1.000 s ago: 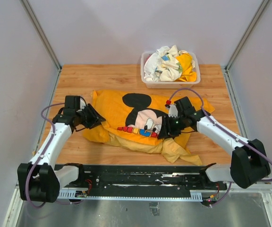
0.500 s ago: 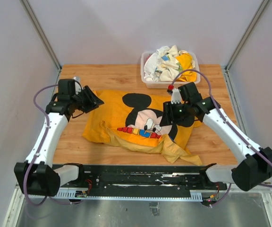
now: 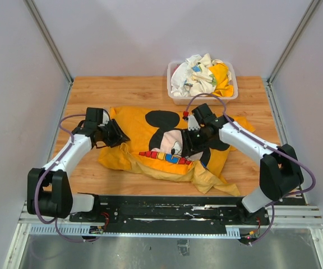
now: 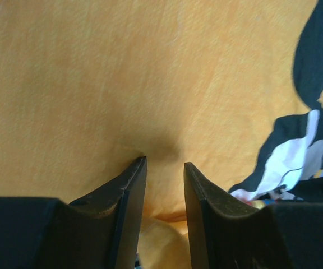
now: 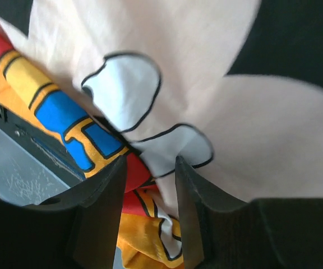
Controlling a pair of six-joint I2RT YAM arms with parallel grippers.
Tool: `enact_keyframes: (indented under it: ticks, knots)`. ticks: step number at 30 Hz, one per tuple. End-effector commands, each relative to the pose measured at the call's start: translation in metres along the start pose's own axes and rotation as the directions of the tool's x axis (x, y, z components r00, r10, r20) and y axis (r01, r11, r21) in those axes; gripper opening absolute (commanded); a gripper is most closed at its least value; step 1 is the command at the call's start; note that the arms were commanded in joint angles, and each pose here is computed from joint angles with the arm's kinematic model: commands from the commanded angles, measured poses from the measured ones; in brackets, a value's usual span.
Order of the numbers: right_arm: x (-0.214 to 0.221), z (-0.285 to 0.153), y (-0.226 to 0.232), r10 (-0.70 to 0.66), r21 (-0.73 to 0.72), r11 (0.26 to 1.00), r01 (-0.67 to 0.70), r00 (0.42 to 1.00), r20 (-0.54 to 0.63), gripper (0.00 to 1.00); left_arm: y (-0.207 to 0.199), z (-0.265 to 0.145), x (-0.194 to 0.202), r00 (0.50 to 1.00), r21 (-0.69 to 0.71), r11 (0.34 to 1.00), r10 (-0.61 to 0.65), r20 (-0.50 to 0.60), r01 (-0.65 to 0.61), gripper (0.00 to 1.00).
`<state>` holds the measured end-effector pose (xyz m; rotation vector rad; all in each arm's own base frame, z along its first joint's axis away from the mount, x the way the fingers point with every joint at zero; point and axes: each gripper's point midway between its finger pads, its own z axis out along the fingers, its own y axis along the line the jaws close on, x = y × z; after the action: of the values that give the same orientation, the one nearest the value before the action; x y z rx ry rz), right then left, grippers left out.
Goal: Put the pillow into the pillowcase
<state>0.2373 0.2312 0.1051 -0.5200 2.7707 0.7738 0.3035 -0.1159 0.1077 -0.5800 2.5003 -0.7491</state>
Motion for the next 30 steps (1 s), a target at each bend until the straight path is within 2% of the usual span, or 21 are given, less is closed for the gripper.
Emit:
enact_keyframes:
  ticks: [1, 3, 6, 10, 13, 16, 19, 23, 26, 30]
  knots:
    - [0.039, 0.01, 0.017, -0.031, -0.022, 0.999, 0.03, 0.997, -0.076, 0.41, 0.034, -0.011, 0.027, 0.996, -0.104, 0.991, 0.078, -0.044, -0.082, 0.38]
    - [0.055, 0.016, 0.02, -0.038, -0.02, 0.999, 0.036, 0.992, -0.118, 0.41, 0.049, -0.016, 0.04, 0.993, -0.15, 0.983, 0.098, -0.071, -0.108, 0.38]
    - [0.08, 0.027, 0.021, -0.045, -0.019, 0.999, 0.042, 0.982, -0.182, 0.41, 0.042, -0.024, 0.043, 0.987, -0.18, 0.971, 0.146, -0.074, -0.157, 0.39]
    - [0.11, 0.033, 0.028, -0.07, -0.019, 0.998, 0.067, 0.96, -0.271, 0.39, 0.052, -0.035, 0.051, 0.982, -0.258, 0.949, 0.162, -0.097, -0.182, 0.37]
    - [0.122, 0.026, 0.032, -0.1, -0.009, 0.995, 0.102, 0.952, -0.288, 0.39, 0.048, -0.052, 0.041, 0.981, -0.281, 0.94, 0.185, -0.053, -0.192, 0.36]
    - [0.117, 0.011, 0.028, -0.102, 0.041, 0.992, 0.117, 0.961, -0.256, 0.39, 0.036, -0.07, 0.025, 0.978, -0.295, 0.935, 0.207, 0.009, -0.195, 0.36]
    - [0.095, -0.008, 0.026, -0.111, 0.112, 0.985, 0.132, 0.979, -0.171, 0.4, 0.011, -0.076, 0.011, 0.978, -0.234, 0.955, 0.201, 0.053, -0.183, 0.38]
    - [0.057, -0.022, 0.011, -0.05, 0.187, 0.981, 0.055, 0.998, -0.031, 0.45, -0.014, -0.055, 0.006, 0.989, -0.103, 0.988, 0.125, 0.073, -0.117, 0.38]
    - [0.045, -0.013, -0.004, 0.021, 0.206, 0.978, -0.015, 0.999, -0.028, 0.45, -0.022, -0.03, 0.02, 0.998, -0.011, 0.998, 0.066, 0.017, -0.065, 0.36]
    - [0.051, 0.01, -0.016, 0.079, 0.214, 0.975, -0.059, 0.993, -0.085, 0.42, -0.033, -0.003, 0.035, 0.998, 0.053, 0.997, 0.057, -0.031, -0.055, 0.35]
